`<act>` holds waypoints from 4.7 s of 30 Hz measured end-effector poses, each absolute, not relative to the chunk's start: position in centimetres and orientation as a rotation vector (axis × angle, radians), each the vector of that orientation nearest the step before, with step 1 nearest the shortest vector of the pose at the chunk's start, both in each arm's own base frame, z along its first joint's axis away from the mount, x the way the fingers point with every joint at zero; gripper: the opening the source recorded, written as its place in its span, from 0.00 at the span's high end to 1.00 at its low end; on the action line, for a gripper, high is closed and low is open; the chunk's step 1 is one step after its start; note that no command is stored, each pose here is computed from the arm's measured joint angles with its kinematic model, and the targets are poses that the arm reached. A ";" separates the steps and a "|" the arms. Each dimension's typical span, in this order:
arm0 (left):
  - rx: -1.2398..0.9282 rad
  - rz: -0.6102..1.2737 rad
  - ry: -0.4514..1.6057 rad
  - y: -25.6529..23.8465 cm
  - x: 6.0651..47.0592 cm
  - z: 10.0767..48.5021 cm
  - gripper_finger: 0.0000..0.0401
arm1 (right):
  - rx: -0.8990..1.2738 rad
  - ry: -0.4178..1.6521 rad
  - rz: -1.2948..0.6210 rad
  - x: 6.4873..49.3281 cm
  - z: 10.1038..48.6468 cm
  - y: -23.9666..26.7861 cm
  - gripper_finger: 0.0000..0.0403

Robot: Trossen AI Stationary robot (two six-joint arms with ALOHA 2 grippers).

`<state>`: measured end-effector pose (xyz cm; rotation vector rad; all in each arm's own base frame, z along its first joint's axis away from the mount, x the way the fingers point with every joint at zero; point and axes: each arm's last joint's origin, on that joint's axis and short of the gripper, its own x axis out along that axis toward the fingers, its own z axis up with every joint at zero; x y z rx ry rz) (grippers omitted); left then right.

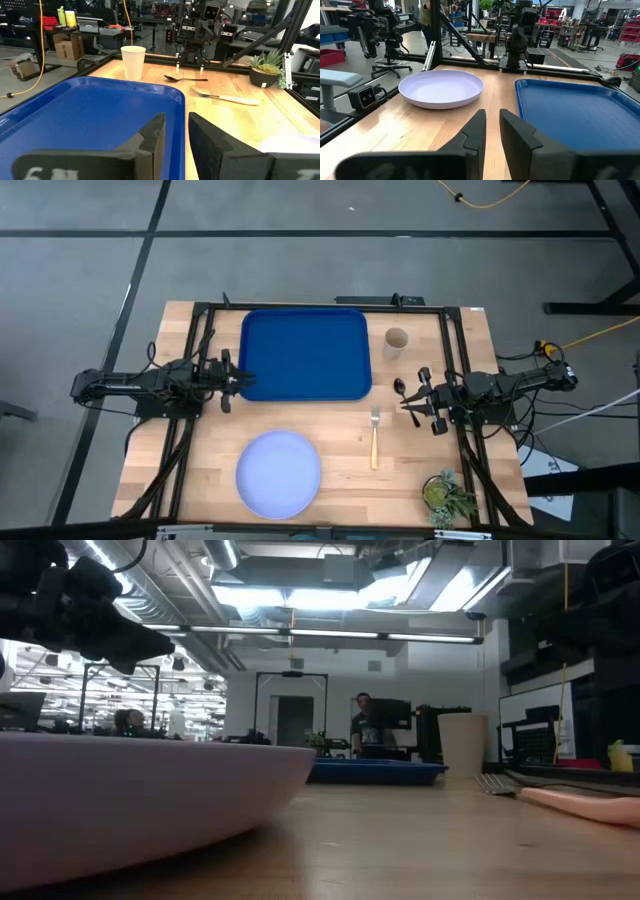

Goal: Pick and place plate/cup/fork/spoon on tray

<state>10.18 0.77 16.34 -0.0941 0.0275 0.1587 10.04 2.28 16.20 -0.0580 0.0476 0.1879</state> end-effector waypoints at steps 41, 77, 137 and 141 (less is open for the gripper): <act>-0.094 0.159 0.027 0.8 10.2 16.3 0.80 | -0.203 -0.381 -0.386 8.7 26.5 0.6 0.85; -0.094 0.159 0.027 0.8 10.2 16.4 0.80 | -0.646 1.267 -0.219 19.8 29.0 -8.6 0.85; -0.094 0.159 0.028 0.8 10.2 16.3 0.80 | -0.469 1.266 -0.112 20.2 23.8 -10.6 0.85; -0.094 0.159 0.027 0.8 10.2 16.3 0.80 | -0.459 1.283 -0.111 20.0 23.8 -10.6 0.85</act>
